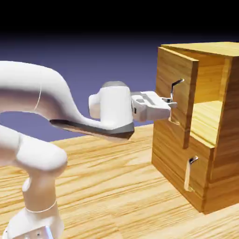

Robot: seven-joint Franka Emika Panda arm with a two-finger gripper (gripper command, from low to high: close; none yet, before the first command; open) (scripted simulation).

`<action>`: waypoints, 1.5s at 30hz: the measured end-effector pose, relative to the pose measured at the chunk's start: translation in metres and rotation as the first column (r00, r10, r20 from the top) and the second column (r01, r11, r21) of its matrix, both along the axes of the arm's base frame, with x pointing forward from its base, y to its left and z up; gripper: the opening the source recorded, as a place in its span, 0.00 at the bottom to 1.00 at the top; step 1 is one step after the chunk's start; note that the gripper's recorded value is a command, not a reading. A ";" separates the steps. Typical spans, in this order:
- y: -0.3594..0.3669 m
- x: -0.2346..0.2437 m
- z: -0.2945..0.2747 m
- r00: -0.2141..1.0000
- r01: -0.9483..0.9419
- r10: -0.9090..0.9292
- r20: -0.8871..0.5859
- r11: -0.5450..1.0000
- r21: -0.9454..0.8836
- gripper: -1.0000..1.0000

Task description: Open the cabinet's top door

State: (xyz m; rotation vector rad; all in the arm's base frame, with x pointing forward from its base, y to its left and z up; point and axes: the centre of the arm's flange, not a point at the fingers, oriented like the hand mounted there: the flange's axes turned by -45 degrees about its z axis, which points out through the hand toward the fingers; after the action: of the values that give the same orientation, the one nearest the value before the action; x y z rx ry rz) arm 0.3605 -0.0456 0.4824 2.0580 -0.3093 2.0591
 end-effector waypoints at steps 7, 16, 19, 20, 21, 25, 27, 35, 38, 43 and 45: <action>0.027 -0.029 0.000 0.994 0.106 -0.106 0.000 0.994 0.001 0.00; 0.059 -0.056 0.000 0.976 0.216 -0.216 0.001 0.976 0.001 0.00; 0.069 -0.063 0.000 0.969 0.248 -0.248 0.001 0.969 0.001 0.00; 0.072 -0.065 0.000 0.966 0.257 -0.257 0.001 0.966 0.001 0.00; 0.075 -0.067 0.000 0.964 0.266 -0.266 0.000 0.964 0.002 0.00; 0.090 -0.077 0.000 0.949 0.314 -0.314 0.001 0.949 0.001 0.00; 0.099 -0.082 0.000 0.940 0.341 -0.341 0.001 0.940 0.001 0.00; 0.144 -0.104 0.000 0.887 0.462 -0.462 0.001 0.887 0.002 0.00; 0.166 -0.112 0.000 0.856 0.517 -0.517 0.001 0.856 0.002 0.00; 0.209 -0.123 0.000 0.788 0.616 -0.616 0.001 0.788 0.002 0.00; 0.227 -0.127 0.000 0.756 0.655 -0.655 0.000 0.756 0.003 0.00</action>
State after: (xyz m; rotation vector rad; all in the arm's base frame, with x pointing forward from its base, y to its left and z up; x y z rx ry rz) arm 0.2337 0.1818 0.4825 1.6052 -0.8926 1.6063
